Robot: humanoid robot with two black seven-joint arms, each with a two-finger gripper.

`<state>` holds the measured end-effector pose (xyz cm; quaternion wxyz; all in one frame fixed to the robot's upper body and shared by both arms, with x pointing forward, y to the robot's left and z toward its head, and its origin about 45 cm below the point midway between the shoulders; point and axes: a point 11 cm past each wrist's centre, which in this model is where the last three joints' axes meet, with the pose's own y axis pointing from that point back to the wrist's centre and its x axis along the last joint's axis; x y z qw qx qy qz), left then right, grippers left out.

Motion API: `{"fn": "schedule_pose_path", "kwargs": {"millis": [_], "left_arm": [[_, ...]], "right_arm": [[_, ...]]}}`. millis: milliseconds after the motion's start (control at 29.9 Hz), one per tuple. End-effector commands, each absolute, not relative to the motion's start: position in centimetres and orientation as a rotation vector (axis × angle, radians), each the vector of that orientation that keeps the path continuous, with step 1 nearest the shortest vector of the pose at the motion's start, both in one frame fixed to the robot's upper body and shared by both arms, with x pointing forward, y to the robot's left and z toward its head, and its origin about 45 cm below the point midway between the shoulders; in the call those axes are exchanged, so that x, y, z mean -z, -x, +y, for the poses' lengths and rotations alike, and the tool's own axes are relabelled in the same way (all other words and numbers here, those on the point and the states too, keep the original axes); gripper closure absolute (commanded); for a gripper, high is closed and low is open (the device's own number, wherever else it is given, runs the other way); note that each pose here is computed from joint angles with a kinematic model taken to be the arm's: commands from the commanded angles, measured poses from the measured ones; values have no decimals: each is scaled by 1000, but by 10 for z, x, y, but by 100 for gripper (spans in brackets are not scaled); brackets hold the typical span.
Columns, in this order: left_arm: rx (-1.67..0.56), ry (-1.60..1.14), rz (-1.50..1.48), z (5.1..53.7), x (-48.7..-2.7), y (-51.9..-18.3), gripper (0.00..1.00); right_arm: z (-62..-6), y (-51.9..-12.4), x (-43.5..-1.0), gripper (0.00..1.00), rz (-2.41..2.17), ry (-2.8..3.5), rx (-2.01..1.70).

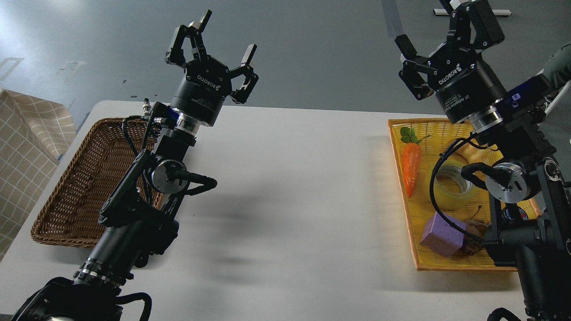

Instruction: Place and transfer tape with both arms

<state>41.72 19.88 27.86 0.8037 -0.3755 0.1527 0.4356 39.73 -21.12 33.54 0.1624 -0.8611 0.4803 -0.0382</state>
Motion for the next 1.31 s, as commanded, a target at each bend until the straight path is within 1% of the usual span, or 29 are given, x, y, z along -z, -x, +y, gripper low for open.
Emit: {"fn": "schedule_pose_path", "kwargs": {"millis": [0,67,201,335,402,535,602,636,669,770,937,1071,1104,1171,1272], "left_arm": [[-935,804,326,200,-278,-417,2],[-936,804,325,200,-278,-416,2],[-937,804,326,200,-277,-416,2],[-934,805,324,200,-279,-416,2],[-932,807,322,199,-279,-415,2],[-929,809,314,200,-282,-415,2],[-929,814,304,203,-284,-414,2],[-929,814,304,203,-284,-414,2],[-925,819,301,202,-285,-413,2],[-923,820,299,202,-286,-413,2],[-921,826,302,200,-287,-413,2],[-914,830,299,198,-289,-412,2],[-914,830,299,198,-289,-412,2],[-913,831,299,198,-289,-411,2],[-917,827,302,198,-286,-411,2]], "right_arm": [[-214,-403,-329,0,1516,2483,162],[-219,-406,-325,0,1603,2476,216],[-229,-406,-326,0,1638,2483,249],[-244,-405,-334,0,1680,2477,310],[-257,-401,-345,0,1703,2468,374],[-297,-394,-367,0,1765,2404,487],[-345,-378,-391,0,1802,2391,660],[-345,-378,-391,0,1802,2391,661],[-357,-372,-397,0,1776,2353,699],[-356,-362,-397,0,1672,2292,729],[-359,-354,-383,0,1684,2351,752],[-374,-354,-389,0,1821,2506,992],[-374,-354,-389,0,1822,2506,993],[-383,-356,-392,1,1905,2548,1108],[-403,-356,-398,1,2038,2596,1342]]}}
